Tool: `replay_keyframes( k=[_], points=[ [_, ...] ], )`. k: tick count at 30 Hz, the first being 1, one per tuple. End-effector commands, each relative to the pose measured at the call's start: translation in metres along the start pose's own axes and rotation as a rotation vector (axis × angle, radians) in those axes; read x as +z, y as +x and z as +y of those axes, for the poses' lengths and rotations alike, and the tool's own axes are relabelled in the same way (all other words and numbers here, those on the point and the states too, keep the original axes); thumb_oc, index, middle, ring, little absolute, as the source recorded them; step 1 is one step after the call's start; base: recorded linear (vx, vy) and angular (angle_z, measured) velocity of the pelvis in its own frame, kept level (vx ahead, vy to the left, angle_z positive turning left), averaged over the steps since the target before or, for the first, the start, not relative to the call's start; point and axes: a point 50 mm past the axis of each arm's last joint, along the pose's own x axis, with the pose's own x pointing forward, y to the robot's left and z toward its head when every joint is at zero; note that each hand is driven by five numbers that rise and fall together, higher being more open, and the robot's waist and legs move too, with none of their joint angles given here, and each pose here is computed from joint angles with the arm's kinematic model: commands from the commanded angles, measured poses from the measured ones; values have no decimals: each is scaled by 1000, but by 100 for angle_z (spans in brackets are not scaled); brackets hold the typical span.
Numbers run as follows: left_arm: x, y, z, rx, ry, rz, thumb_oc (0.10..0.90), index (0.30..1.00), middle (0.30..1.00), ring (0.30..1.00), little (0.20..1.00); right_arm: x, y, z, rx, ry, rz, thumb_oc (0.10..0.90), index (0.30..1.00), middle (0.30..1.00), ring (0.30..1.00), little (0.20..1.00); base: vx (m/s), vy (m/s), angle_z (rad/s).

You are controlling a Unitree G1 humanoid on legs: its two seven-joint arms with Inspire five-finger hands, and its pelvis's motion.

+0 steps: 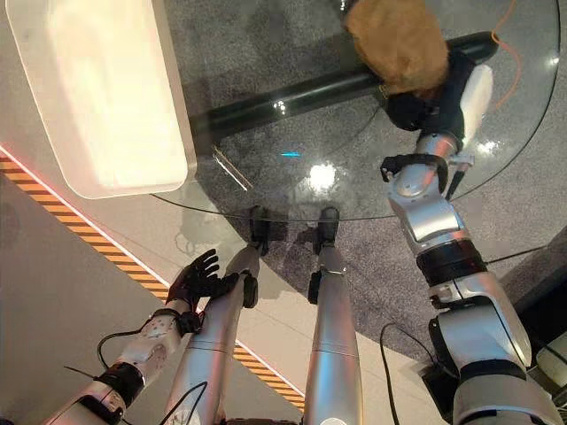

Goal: Wipe the table with a cloth and put it in the basket.

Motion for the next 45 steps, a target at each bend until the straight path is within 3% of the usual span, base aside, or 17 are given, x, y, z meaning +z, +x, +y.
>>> replay_keyframes(
  k=[1, 10, 22, 24, 29, 35, 45],
  points=[
    [-48, -29, 3, 42, -47, 115, 800, 900, 900, 900, 900, -38, 16, -68, -249, -112, 79, 100, 300, 300, 300, 200, 0, 0, 0],
    [-42, -26, -1, 38, -48, 102, 800, 900, 900, 900, 900, -45, 11, -68, -320, 8, 124, 100, 300, 300, 300, 200, 0, 0, 0],
    [-40, -23, -5, 33, -55, 104, 800, 900, 900, 900, 900, 5, 4, -25, -63, -11, -84, 100, 300, 300, 300, 200, -1, 5, 0],
    [-40, -23, -5, 32, -56, 103, 800, 900, 900, 900, 900, 15, 2, -18, -10, -30, -126, 100, 300, 300, 300, 200, -1, 16, 0],
    [-40, -21, -3, 30, -49, 103, 800, 900, 900, 900, 900, 39, -16, 24, 335, -155, -252, 100, 300, 300, 300, 200, -1, 6, 0],
    [-41, -22, -2, 20, -38, 97, 800, 900, 900, 900, 900, 34, -47, 57, 652, -216, -277, 100, 300, 300, 300, 200, 0, 0, 0],
    [-39, -21, 1, 11, -27, 88, 800, 900, 900, 900, 900, 19, -81, 83, 893, -281, -275, 100, 300, 300, 300, 200, -1, 4, 3]
  ],
)
